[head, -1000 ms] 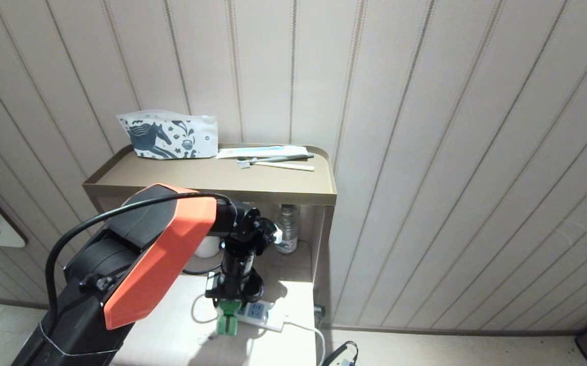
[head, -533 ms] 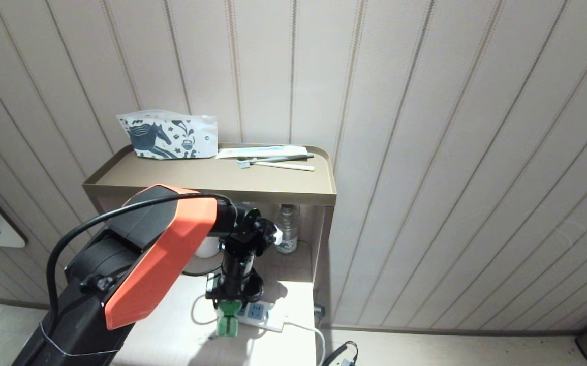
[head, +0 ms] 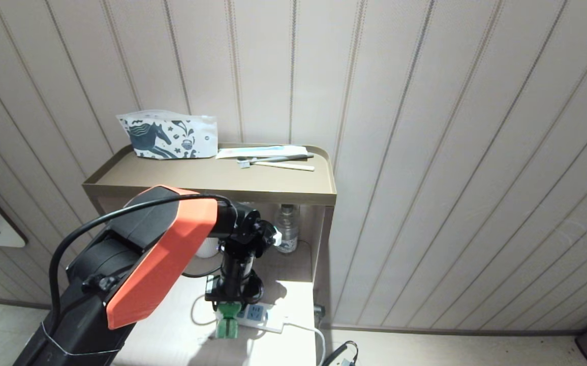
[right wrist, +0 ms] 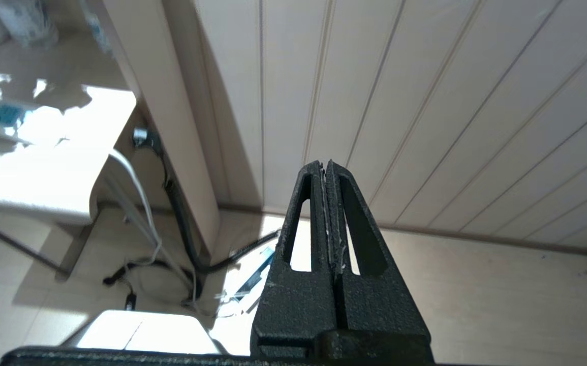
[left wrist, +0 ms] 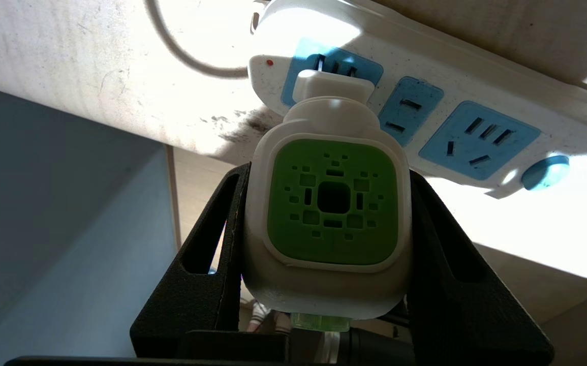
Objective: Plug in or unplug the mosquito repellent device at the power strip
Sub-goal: Insert the plug into the socket
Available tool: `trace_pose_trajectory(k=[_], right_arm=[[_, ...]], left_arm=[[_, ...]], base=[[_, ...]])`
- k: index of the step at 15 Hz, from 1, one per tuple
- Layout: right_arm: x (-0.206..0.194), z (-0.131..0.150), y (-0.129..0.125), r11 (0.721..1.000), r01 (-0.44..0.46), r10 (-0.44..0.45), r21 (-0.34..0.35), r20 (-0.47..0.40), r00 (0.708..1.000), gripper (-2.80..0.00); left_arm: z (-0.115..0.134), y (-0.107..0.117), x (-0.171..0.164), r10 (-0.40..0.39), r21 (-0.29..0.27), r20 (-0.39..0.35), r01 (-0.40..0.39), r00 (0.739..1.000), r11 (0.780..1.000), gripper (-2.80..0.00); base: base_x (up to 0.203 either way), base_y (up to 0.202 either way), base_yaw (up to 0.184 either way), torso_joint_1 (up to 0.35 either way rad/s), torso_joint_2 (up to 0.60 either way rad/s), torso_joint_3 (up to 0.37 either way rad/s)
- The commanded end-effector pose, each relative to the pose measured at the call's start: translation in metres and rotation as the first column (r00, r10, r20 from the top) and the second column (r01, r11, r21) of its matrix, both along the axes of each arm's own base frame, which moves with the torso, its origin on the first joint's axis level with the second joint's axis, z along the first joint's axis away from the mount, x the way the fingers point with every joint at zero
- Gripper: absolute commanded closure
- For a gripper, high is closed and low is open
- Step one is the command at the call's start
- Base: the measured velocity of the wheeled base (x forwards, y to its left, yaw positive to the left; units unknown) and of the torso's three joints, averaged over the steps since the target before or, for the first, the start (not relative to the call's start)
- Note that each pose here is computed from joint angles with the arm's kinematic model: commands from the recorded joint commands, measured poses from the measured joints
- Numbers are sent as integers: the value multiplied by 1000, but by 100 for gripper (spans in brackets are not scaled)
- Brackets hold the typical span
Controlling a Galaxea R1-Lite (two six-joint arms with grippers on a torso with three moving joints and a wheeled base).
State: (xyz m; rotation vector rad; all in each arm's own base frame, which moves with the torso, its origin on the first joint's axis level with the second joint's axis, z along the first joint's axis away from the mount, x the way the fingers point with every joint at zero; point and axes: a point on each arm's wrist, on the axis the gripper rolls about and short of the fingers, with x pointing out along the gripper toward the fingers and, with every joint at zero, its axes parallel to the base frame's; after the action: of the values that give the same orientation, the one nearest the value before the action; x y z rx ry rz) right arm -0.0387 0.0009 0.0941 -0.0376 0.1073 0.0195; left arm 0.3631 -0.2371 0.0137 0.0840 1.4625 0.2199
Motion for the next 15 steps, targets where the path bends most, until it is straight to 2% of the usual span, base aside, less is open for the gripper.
trace_pose_trajectory(k=[1, 5, 10, 12, 13, 15], right_arm=[[-7, 15, 0, 1000, 2, -2, -1, 35, 999, 0], [-20, 29, 0, 1000, 3, -3, -2, 22, 1000, 0], [-20, 29, 0, 1000, 6, -5, -13, 25, 1000, 0], [-19, 27, -1, 998, 56, -56, -19, 19, 998, 0], [-15, 18, -2, 996, 84, -84, -20, -14, 996, 0], [-6, -1, -4, 980, 193, -196, -45, -75, 978, 0]], left_arm=[[0, 1, 0, 8, 4, -1, -8, 1000, 1000, 0], [1, 4, 2, 15, 4, 0, -15, 1000, 1000, 0], [1, 4, 1, 14, 4, 0, -14, 1000, 1000, 0], [1, 3, 2, 14, 2, 4, -14, 1000, 1000, 0], [1, 3, 2, 13, 2, 2, -13, 1000, 1000, 0], [1, 3, 2, 14, 3, 2, -14, 1000, 1000, 0]], base=[[0, 0, 0, 0, 0, 0], [0, 0, 0, 0, 0, 0], [0, 0, 0, 0, 0, 0], [0, 0, 0, 0, 0, 0], [0, 0, 0, 0, 0, 0], [0, 0, 0, 0, 0, 0]])
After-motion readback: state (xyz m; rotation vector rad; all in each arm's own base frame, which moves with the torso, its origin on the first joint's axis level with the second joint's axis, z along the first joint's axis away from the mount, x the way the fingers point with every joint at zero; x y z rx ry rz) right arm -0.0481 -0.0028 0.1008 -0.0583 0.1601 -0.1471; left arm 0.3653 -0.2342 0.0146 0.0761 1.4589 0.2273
